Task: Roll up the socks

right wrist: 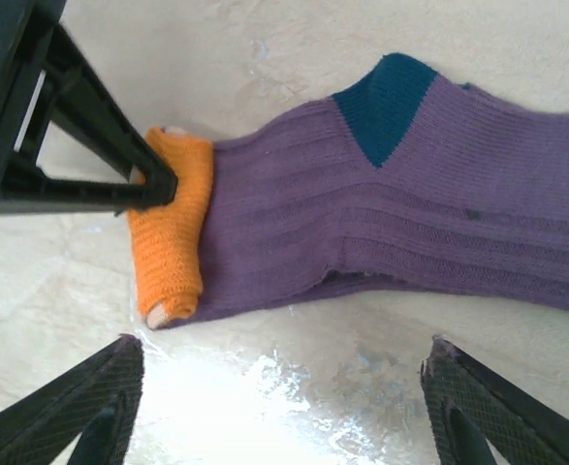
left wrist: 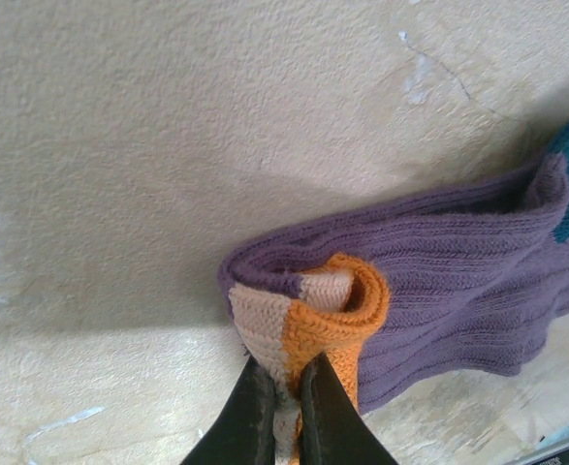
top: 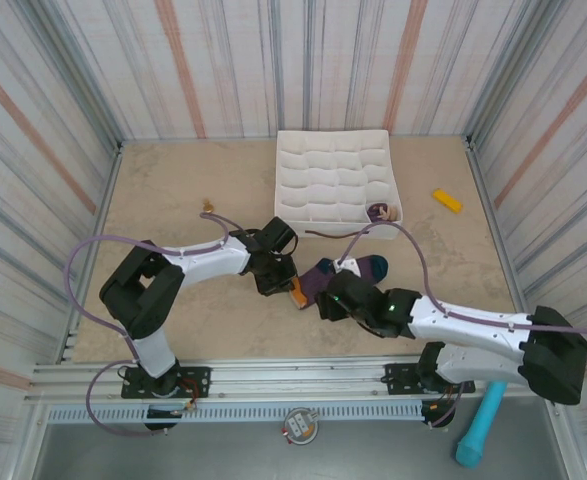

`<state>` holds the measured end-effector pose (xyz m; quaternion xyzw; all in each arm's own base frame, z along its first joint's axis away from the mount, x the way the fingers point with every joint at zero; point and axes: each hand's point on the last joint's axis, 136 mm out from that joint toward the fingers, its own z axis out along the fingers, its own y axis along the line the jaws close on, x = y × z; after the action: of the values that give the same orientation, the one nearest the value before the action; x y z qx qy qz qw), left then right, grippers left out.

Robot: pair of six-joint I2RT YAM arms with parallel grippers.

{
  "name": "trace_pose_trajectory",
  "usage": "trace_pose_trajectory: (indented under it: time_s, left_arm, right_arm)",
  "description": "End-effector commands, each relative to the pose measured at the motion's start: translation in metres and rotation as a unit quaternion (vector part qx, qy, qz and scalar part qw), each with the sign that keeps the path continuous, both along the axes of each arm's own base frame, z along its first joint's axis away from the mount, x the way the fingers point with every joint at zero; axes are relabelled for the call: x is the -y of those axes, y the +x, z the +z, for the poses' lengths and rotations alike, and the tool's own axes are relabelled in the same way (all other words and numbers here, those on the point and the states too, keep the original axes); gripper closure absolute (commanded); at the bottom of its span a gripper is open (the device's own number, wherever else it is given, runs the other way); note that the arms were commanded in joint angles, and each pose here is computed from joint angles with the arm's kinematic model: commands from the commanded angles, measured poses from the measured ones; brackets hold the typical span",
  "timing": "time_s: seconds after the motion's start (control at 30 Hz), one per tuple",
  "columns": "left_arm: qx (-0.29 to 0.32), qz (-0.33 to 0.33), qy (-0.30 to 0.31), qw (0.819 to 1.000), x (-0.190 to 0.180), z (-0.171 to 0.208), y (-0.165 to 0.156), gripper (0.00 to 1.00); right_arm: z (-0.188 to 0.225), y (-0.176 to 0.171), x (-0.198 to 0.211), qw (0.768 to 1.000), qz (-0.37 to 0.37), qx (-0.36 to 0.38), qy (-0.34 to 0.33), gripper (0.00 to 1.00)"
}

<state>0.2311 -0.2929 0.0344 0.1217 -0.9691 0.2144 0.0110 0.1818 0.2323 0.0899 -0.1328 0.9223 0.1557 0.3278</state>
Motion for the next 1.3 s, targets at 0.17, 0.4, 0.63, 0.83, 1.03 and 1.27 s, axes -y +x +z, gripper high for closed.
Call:
trace_pose_trajectory:
  time_s: [0.17,0.4,0.63,0.83,1.03,1.27]
  left_arm:
    - [-0.010,0.000,0.000,1.000,0.000,0.013,-0.003,1.00]
    - [-0.018,-0.002,-0.002,1.000,0.002,0.009,-0.002,1.00]
    - [-0.023,-0.004,-0.004,1.000,0.003,0.007,-0.004,1.00]
    - [-0.026,-0.003,-0.007,1.000,0.003,0.004,-0.005,1.00]
    - [-0.029,-0.003,-0.014,0.999,0.006,0.001,-0.006,1.00]
    - [-0.010,0.002,-0.041,0.999,0.011,0.013,0.001,0.89]
  right_arm:
    - [0.001,-0.005,-0.046,0.983,0.080,0.115,-0.115,0.33]
    - [-0.027,-0.005,-0.078,0.982,0.116,0.096,-0.116,0.40]
    - [-0.051,0.004,-0.076,0.980,0.093,0.085,-0.152,0.51]
    - [-0.053,0.007,-0.075,0.982,0.084,0.079,-0.150,0.83]
    - [-0.054,0.003,-0.068,0.987,0.082,0.058,-0.124,1.00]
    - [-0.066,-0.005,-0.050,0.997,0.067,-0.008,-0.043,1.00]
